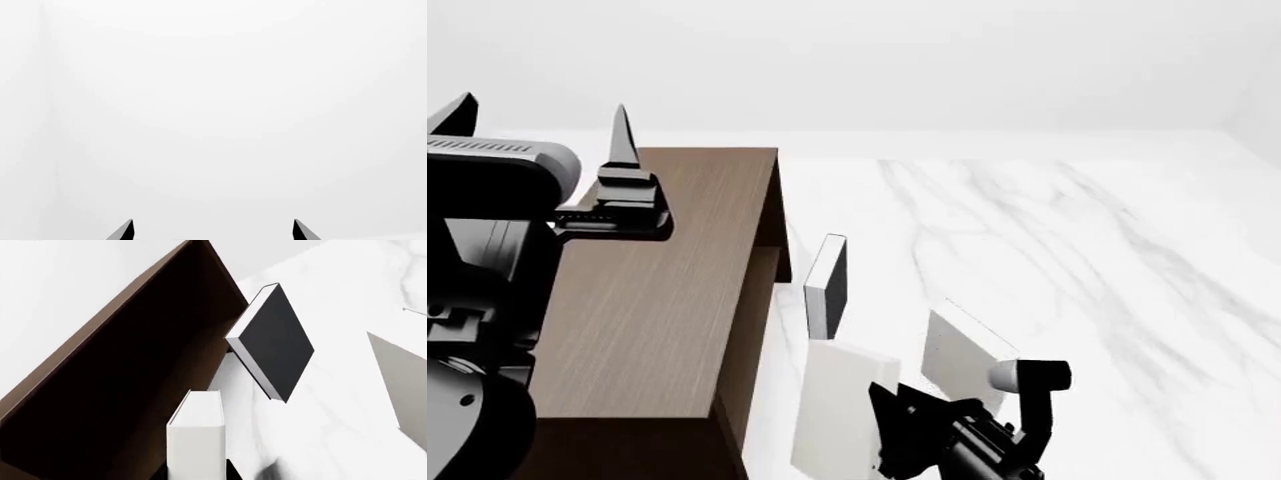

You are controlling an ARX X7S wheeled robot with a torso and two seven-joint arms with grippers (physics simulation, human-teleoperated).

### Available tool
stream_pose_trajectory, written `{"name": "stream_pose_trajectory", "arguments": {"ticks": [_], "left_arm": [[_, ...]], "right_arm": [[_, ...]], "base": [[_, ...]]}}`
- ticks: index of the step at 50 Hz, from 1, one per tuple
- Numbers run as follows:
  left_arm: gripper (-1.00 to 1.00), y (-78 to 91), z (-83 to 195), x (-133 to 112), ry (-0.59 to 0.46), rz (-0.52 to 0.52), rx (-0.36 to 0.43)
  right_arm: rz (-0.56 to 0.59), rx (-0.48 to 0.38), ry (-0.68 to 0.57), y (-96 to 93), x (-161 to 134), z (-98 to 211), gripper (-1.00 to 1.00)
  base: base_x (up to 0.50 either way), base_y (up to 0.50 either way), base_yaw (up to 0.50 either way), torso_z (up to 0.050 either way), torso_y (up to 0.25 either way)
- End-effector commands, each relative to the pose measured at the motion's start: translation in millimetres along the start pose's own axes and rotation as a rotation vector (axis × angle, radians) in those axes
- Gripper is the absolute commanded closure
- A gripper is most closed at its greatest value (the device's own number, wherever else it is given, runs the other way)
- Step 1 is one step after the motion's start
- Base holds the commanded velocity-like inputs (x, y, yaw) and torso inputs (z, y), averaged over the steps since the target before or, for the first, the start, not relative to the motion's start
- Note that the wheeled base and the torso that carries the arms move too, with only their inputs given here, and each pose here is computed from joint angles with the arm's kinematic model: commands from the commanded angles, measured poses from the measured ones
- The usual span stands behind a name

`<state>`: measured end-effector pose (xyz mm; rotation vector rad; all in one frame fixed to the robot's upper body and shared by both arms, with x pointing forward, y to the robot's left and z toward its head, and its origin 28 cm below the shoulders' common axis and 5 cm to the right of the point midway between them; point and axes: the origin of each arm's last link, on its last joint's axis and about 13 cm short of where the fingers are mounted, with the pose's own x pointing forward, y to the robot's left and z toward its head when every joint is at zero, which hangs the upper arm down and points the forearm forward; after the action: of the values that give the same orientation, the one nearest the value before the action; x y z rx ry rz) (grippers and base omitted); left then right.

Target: Pick up the book on the right and place it under the cabinet shelf.

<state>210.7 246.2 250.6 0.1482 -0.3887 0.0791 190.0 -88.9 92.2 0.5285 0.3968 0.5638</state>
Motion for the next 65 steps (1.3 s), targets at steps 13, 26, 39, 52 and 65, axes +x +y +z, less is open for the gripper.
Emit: {"name": "stream_pose_trajectory", "arguments": {"ticks": [13, 26, 39, 52, 65], "left_arm": [[-1.00, 0.4, -4, 0, 0.006, 0.006, 0.002], [-1.00, 0.4, -3, -1, 0.004, 0.004, 0.003], [-1.00, 0.1, -3, -2, 0.004, 0.001, 0.000], [-1.00, 0.5, -1, -2, -0.001, 0.000, 0.000], [-1.00, 1.2, -2, -2, -0.002, 0.003, -0.001]], "right_arm": [[0.031, 0.112, 0.032, -13.1, 25, -16, 1.00], [-0.004, 0.150, 0.057, -23.3, 36, -26, 1.00], [-0.043, 0.147, 0.040, -27.8, 53, -24, 1.00], [-0.130, 0.078, 0.054, -29.3, 60, -26, 1.00], [-0.163, 0.023, 0.088, -30.5, 59, -37, 1.00]], "base": [[0.00, 0.00, 0.00, 0.000, 0.001], [0.00, 0.00, 0.00, 0.000, 0.001], [0.00, 0.00, 0.00, 0.000, 0.000], [0.00, 0.00, 0.00, 0.000, 0.000], [0.00, 0.00, 0.00, 0.000, 0.000]]}}
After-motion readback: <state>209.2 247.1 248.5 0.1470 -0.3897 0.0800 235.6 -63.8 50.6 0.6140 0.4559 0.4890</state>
